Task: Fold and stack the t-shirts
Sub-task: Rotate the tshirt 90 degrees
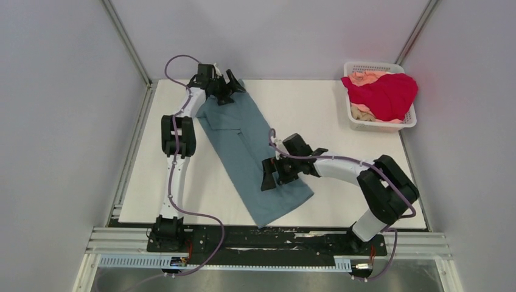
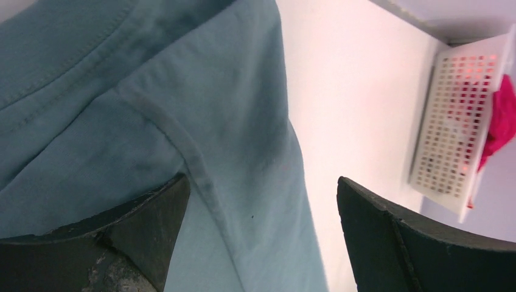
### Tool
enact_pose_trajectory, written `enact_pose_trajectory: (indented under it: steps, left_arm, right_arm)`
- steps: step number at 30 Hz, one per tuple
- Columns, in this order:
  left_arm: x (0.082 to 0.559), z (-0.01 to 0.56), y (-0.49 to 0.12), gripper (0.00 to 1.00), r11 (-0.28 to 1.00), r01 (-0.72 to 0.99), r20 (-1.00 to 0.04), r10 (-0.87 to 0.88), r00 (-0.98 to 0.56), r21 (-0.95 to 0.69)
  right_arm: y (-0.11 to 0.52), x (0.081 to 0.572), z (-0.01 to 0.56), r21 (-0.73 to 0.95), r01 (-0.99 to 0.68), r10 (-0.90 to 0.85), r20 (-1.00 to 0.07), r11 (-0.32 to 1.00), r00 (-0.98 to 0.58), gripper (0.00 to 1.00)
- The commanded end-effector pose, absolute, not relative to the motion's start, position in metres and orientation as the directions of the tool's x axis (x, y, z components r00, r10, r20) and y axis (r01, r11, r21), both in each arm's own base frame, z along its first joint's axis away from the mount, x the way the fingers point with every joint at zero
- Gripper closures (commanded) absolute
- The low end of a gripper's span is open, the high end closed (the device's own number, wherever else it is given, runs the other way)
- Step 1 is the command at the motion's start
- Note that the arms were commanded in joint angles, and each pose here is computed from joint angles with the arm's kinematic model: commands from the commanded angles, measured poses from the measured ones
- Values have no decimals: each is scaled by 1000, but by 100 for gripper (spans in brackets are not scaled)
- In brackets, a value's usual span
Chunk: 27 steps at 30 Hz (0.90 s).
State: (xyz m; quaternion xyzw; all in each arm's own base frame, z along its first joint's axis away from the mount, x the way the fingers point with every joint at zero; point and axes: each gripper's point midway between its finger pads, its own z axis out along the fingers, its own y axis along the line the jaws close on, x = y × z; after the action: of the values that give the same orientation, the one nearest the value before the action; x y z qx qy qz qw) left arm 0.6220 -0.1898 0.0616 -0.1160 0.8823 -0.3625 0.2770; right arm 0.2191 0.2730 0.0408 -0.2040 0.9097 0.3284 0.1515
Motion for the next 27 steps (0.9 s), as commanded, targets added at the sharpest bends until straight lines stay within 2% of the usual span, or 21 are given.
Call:
enact_pose_trajectory:
  steps: [1,5,7,9,13,15,19,20,21,24,25,26,27]
  left_arm:
    - [637,64,-220,0,597,34,-368,-447,-815,-801]
    - [660,84,-239,0,553,99,-427,-504,-751,-827]
    - [663,89,-254,0,514,121,-419,-517,-746,-849]
    - [659,90,-275,0,495,157,-428,-499,-754,-855]
    - [657,103,-292,0,535,208,-497,-479,-724,-819]
    - [658,129,-290,0,542,238,-529,-482,-698,-806]
    - [650,205,-272,0,613,290,-635,-474,-610,-735]
    - [643,242,-266,0,631,327,-681,-464,-567,-703]
    - [639,254,-261,0,648,324,-695,-462,-551,-689]
    - [594,328,-246,0,689,369,-754,-407,-516,-624]
    - [583,316,-241,0,710,347,-748,-379,-545,-612]
    - [558,346,-233,0,725,343,-762,-379,-525,-598]
    - [544,309,-227,0,757,267,-722,-361,-591,-597]
  right_arm:
    - [320,139,34,664,-525,-495,-260,532,-829,0]
    - [373,132,44,672,-610,-561,-335,420,-756,0]
    - [391,138,49,650,-632,-554,-366,423,-747,0]
    - [395,155,62,596,-648,-501,-423,474,-755,0]
    - [362,197,92,427,-602,-316,-569,675,-759,0]
    - [339,213,113,389,-536,-205,-633,750,-747,0]
    - [294,217,130,422,-393,-19,-662,817,-749,0]
    - [286,214,128,445,-361,18,-650,819,-760,0]
    - [280,213,128,459,-346,40,-646,818,-762,0]
    - [276,195,134,446,-470,-61,-672,762,-738,0]
    - [276,187,134,458,-496,-79,-671,738,-738,0]
    - [277,178,134,472,-521,-95,-670,711,-736,0]
    - [279,169,134,482,-553,-119,-671,680,-732,0]
